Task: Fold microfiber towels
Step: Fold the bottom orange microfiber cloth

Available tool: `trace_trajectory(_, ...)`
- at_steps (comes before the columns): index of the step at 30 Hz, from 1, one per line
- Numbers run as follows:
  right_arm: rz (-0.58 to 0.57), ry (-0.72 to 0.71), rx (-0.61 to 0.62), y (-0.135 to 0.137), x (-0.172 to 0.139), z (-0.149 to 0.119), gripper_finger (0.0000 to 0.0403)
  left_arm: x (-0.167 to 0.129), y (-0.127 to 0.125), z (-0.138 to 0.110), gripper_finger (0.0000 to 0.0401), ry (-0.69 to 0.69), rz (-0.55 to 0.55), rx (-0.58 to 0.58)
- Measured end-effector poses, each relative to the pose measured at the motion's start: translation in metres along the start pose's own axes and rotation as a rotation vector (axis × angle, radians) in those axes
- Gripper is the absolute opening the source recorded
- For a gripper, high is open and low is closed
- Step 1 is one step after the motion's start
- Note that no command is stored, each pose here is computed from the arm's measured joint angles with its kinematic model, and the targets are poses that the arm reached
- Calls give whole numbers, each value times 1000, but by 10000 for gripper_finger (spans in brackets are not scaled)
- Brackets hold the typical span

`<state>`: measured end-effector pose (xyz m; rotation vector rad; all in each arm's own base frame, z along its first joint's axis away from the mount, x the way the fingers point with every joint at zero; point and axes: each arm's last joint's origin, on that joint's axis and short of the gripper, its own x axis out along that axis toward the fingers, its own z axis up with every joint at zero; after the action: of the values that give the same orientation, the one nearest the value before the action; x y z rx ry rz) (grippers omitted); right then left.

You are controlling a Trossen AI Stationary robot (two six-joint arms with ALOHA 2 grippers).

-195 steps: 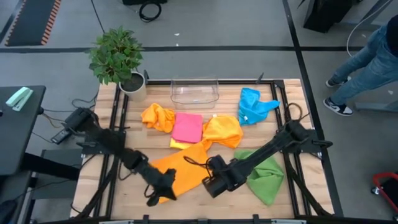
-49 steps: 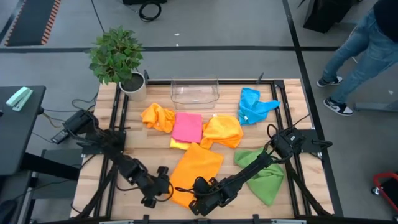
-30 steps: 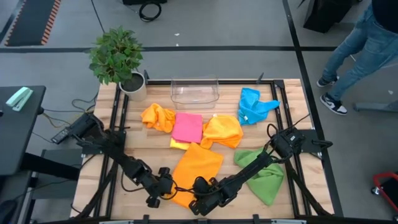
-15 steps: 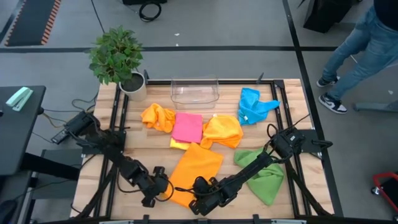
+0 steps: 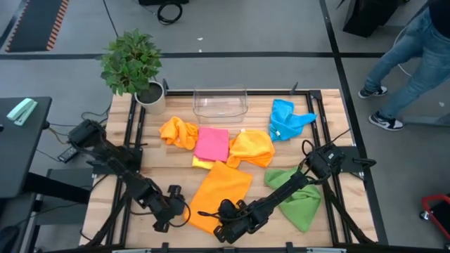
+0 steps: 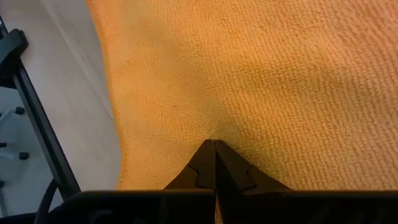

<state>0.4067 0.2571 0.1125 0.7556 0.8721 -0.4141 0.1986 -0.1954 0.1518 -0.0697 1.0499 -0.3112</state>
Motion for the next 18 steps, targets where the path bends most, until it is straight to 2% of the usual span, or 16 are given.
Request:
trace_trajectory(4,0,-1,0,0,0,0,3,-16,3,8,6,-100,45,-13)
trace_trajectory(8,-1,-2,-2,0,0,1,3,-11,7,18,4,-185,77,-35)
trace_trajectory(13,-3,-6,-4,-1,1,2,3,17,13,19,6,-131,27,-68)
trace_trajectory(18,-5,-11,-4,-1,1,2,3,23,8,13,4,-86,-21,-90)
